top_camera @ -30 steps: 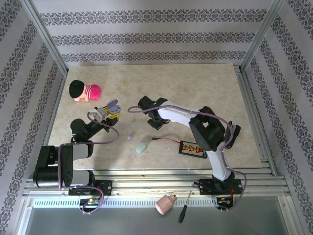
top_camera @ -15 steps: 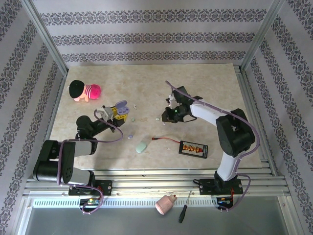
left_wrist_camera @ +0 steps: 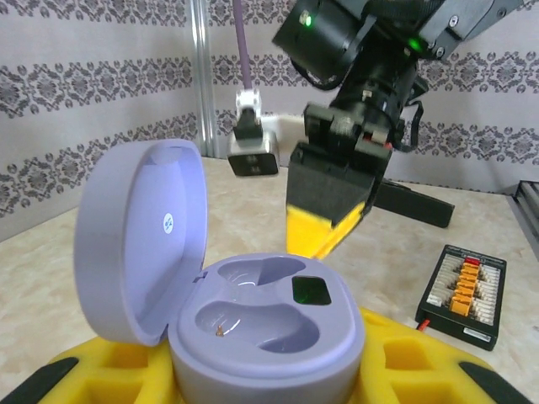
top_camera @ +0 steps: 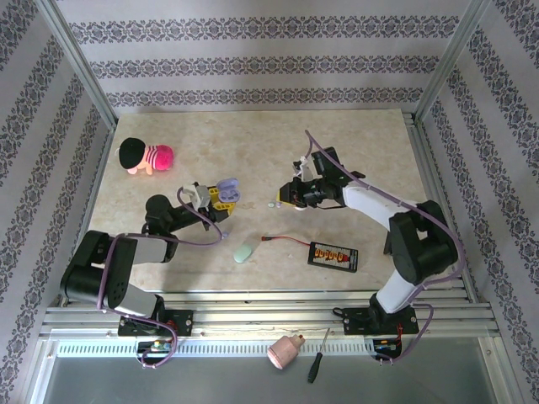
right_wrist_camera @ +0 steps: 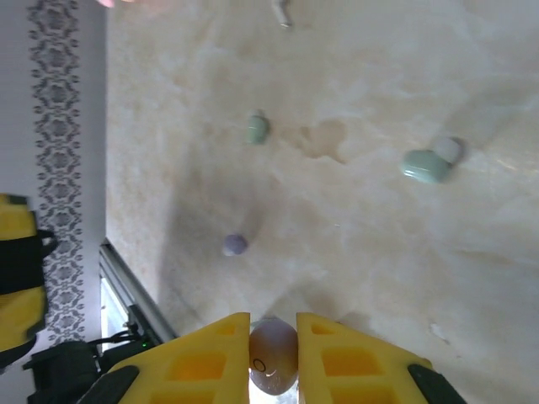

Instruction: Insert wireless bluetooth earbuds into charging case

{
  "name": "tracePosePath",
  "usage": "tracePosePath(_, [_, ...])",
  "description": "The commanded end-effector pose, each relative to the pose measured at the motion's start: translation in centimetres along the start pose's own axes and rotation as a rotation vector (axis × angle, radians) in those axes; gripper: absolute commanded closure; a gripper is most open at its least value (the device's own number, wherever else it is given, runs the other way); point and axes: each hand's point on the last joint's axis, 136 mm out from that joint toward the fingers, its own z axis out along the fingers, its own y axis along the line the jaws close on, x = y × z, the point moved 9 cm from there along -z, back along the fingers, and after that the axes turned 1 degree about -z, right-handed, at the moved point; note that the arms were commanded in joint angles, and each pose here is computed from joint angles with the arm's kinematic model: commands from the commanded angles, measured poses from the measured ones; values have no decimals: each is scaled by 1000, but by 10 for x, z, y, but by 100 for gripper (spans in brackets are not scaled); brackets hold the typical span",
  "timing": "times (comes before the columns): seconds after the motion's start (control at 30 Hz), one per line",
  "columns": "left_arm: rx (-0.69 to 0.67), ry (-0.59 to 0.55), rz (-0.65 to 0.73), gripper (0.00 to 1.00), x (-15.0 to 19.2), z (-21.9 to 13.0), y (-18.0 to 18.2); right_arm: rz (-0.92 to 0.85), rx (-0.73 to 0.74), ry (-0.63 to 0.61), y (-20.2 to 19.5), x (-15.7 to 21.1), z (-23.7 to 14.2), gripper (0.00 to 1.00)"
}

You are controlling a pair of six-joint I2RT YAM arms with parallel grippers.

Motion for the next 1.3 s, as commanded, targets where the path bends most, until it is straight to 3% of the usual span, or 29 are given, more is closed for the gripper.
tracePosePath(0.0, [62,-26,12,70,-8,9,-1,-82,-87,-32,18,-2,-15,84])
tracePosePath(0.33, [116,-45,9,70,-4,19,-5,-336,-245,-29,82,3,-22,86])
tracePosePath(0.63, [136,-39,9,71,-1,19,-7,-435,-332,3,115,5,-12,87])
tracePosePath(1.27, [178,-50,9,71,-8,21,-9,-427,-340,52,114,5,18,86])
